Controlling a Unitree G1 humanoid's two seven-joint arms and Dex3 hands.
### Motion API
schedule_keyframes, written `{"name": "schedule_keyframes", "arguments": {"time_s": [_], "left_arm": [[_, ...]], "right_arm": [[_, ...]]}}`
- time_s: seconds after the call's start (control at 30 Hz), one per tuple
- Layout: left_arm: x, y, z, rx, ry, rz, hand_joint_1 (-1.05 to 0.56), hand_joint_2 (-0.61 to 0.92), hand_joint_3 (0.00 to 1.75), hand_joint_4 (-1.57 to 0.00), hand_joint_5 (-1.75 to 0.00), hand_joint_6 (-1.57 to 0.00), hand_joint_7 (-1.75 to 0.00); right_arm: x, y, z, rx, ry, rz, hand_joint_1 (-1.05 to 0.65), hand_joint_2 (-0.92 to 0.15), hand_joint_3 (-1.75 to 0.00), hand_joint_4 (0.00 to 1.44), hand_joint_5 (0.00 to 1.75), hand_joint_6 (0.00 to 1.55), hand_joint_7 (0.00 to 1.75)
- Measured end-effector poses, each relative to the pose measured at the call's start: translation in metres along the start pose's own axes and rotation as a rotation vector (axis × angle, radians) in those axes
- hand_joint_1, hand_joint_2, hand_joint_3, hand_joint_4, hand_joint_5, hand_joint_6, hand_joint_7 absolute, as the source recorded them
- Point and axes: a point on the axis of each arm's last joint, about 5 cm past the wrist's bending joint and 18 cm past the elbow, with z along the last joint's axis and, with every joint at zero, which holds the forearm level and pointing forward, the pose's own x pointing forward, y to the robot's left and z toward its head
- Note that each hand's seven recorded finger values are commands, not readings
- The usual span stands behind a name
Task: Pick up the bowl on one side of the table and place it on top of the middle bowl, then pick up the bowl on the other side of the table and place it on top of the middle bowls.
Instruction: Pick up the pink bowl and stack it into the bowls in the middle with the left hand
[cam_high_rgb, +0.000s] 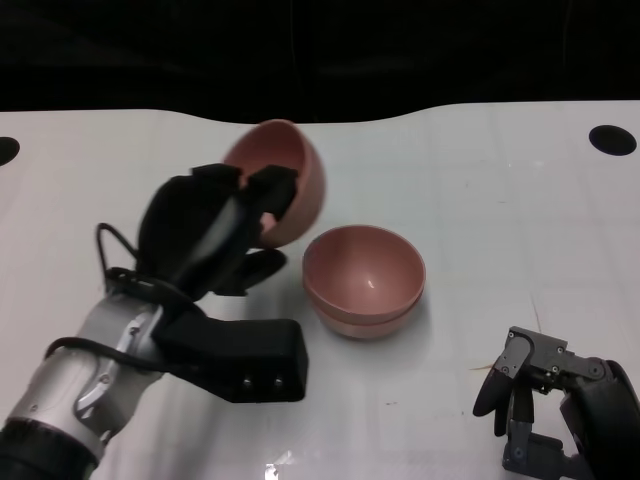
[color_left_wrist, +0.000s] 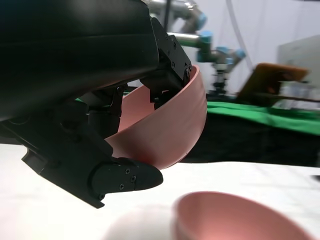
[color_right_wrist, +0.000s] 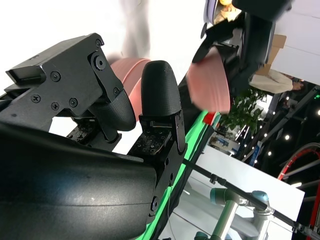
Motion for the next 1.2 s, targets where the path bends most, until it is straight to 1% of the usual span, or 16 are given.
{"name": "schedule_keyframes", "arguments": {"time_s": [0.03, 0.1, 0.23, 0.5, 0.6, 0.63, 0.67, 0.73, 0.8, 0.87, 0.9, 0.97, 1.0, 1.07, 1.13, 1.2], "left_arm": [[0.003, 0.0, 0.003, -0.013, -0.021, -0.004, -0.21, 0.57, 0.89, -0.8, -1.75, -0.77, -1.36], [0.006, -0.002, 0.008, -0.031, -0.054, -0.02, -0.21, 0.58, 0.89, -0.79, -1.75, -0.82, -1.29], [0.013, -0.007, 0.016, -0.088, -0.108, -0.093, -0.24, 0.63, 0.91, -0.79, -1.75, -0.8, -1.4], [0.029, -0.006, 0.023, -0.088, -0.16, -0.258, -0.22, 0.64, 0.82, -0.78, -1.75, -0.79, -1.44], [0.034, -0.006, 0.025, -0.061, -0.168, -0.299, -0.23, 0.66, 0.74, -0.81, -1.75, -0.74, -1.59], [0.036, -0.006, 0.026, -0.045, -0.173, -0.311, -0.22, 0.68, 0.69, -0.8, -1.75, -0.71, -1.59], [0.037, -0.006, 0.027, -0.027, -0.178, -0.331, -0.22, 0.69, 0.64, -0.79, -1.75, -0.71, -1.53], [0.04, -0.006, 0.028, 0.008, -0.189, -0.377, -0.21, 0.76, 0.46, -0.77, -1.72, -0.78, -1.27], [0.043, -0.004, 0.03, 0.05, -0.213, -0.419, -0.23, 0.86, 0.28, -0.78, -1.58, -0.86, -0.99], [0.047, -0.002, 0.031, 0.087, -0.228, -0.465, -0.27, 0.91, 0.17, -0.79, -1.2, -0.91, -0.69], [0.048, -0.001, 0.032, 0.102, -0.232, -0.487, -0.28, 0.91, 0.15, -0.8, -1.13, -0.92, -0.63], [0.049, 0.0, 0.031, 0.128, -0.24, -0.516, -0.33, 0.92, 0.13, -0.8, -0.65, -0.88, -0.27], [0.048, 0.0, 0.03, 0.142, -0.244, -0.528, -0.35, 0.92, 0.13, -0.8, -0.53, -0.86, -0.17], [0.046, 0.001, 0.029, 0.174, -0.258, -0.545, -0.43, 0.92, 0.19, -0.73, -0.29, -0.75, -0.04], [0.046, 0.001, 0.029, 0.197, -0.266, -0.561, -0.47, 0.92, 0.22, -0.67, -0.19, -0.66, -0.01], [0.046, 0.003, 0.031, 0.22, -0.277, -0.577, -0.57, 0.92, 0.27, -0.53, -0.09, -0.51, 0.0]], "right_arm": [[0.0, 0.0, 0.0, -0.001, 0.0, 0.0, -0.02, -0.21, -1.66, 0.92, 1.75, 0.88, 1.45], [0.0, 0.0, 0.0, -0.002, 0.0, 0.001, -0.02, -0.21, -1.65, 0.91, 1.75, 0.88, 1.45], [0.0, 0.0, 0.0, -0.005, 0.001, 0.003, -0.01, -0.21, -1.64, 0.92, 1.75, 0.87, 1.44], [-0.001, 0.0, -0.001, -0.022, -0.001, 0.014, -0.03, -0.23, -1.63, 0.92, 1.75, 0.87, 1.45], [-0.001, 0.001, -0.001, -0.022, -0.002, 0.015, -0.03, -0.23, -1.63, 0.92, 1.75, 0.86, 1.45], [-0.001, 0.001, -0.001, -0.022, -0.002, 0.015, -0.03, -0.23, -1.63, 0.91, 1.75, 0.86, 1.45], [-0.001, 0.001, -0.001, -0.021, -0.002, 0.016, -0.03, -0.23, -1.64, 0.91, 1.75, 0.86, 1.45], [-0.001, 0.001, -0.001, -0.019, -0.002, 0.018, -0.02, -0.23, -1.64, 0.91, 1.75, 0.86, 1.45], [-0.001, 0.002, -0.001, -0.018, -0.002, 0.02, -0.02, -0.23, -1.64, 0.92, 1.75, 0.86, 1.46], [-0.001, 0.003, -0.001, -0.016, -0.003, 0.023, -0.02, -0.23, -1.65, 0.92, 1.75, 0.86, 1.46], [-0.001, 0.003, -0.001, -0.015, -0.003, 0.024, -0.02, -0.23, -1.65, 0.92, 1.75, 0.86, 1.46], [-0.001, 0.004, -0.001, -0.014, -0.003, 0.027, -0.02, -0.22, -1.65, 0.92, 1.75, 0.86, 1.46], [-0.001, 0.004, -0.001, -0.013, -0.003, 0.028, -0.02, -0.22, -1.65, 0.92, 1.75, 0.86, 1.46], [0.0, 0.005, -0.001, -0.011, -0.002, 0.029, -0.02, -0.22, -1.65, 0.92, 1.75, 0.86, 1.46], [0.0, 0.006, -0.001, -0.008, -0.002, 0.031, -0.02, -0.22, -1.65, 0.92, 1.75, 0.86, 1.47], [0.0, 0.006, -0.001, -0.007, -0.003, 0.032, -0.02, -0.22, -1.65, 0.92, 1.75, 0.86, 1.47]]}}
